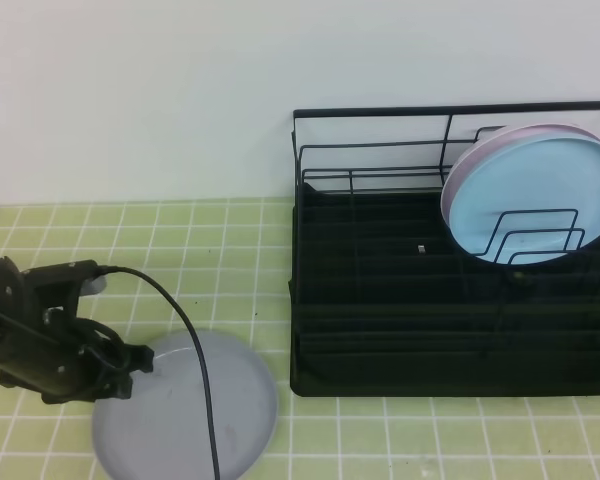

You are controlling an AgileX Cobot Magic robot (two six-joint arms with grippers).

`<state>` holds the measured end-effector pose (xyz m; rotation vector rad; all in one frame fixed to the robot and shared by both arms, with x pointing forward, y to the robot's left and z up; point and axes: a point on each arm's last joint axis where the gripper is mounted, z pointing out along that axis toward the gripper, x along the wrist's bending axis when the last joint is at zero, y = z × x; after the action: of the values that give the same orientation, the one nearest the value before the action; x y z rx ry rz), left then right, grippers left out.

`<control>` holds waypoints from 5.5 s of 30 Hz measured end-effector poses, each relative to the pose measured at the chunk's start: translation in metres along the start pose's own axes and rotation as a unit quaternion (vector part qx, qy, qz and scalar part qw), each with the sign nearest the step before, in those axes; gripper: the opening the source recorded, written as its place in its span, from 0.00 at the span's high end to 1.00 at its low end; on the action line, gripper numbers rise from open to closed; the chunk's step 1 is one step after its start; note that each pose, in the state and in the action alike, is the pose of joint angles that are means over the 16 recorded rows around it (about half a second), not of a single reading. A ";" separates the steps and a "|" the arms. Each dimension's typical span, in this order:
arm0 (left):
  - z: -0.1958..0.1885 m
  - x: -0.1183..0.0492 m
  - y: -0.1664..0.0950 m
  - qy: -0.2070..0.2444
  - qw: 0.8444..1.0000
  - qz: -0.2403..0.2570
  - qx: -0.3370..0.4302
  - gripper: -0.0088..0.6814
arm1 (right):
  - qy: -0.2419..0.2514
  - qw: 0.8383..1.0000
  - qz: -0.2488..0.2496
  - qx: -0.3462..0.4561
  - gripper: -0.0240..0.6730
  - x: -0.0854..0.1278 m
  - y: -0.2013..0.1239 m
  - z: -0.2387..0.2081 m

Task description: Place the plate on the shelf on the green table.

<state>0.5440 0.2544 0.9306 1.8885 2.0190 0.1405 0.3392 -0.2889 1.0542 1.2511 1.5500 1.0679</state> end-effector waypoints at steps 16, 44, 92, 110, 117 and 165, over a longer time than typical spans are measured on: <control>0.009 0.001 0.002 0.002 1.000 0.022 -0.002 0.89 | 0.000 1.000 0.000 0.000 0.96 0.000 0.000 0.000; -0.123 -0.042 0.053 -0.069 0.978 0.101 -0.169 0.98 | 0.086 0.992 0.096 0.000 0.96 0.013 0.024 -0.010; -0.244 -0.215 -0.036 -0.367 0.808 0.284 -0.363 0.69 | 0.170 0.968 0.155 -0.101 0.94 0.016 0.097 0.002; -0.314 -0.180 -0.055 -0.329 0.729 0.361 -0.480 0.56 | 0.088 0.958 -0.266 -0.067 0.97 -0.008 0.166 0.072; -0.326 -0.160 -0.065 -0.272 0.734 0.401 -0.477 0.86 | 0.099 0.918 -0.384 -0.001 0.97 -0.017 0.181 0.124; -0.258 -0.096 -0.061 0.040 0.897 0.281 -0.339 0.99 | 0.196 0.820 -0.527 0.105 0.87 -0.001 0.116 0.259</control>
<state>0.4041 0.2004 1.1689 1.9110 1.1526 0.9490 0.6171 -0.2478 1.0952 0.1129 2.2788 0.4027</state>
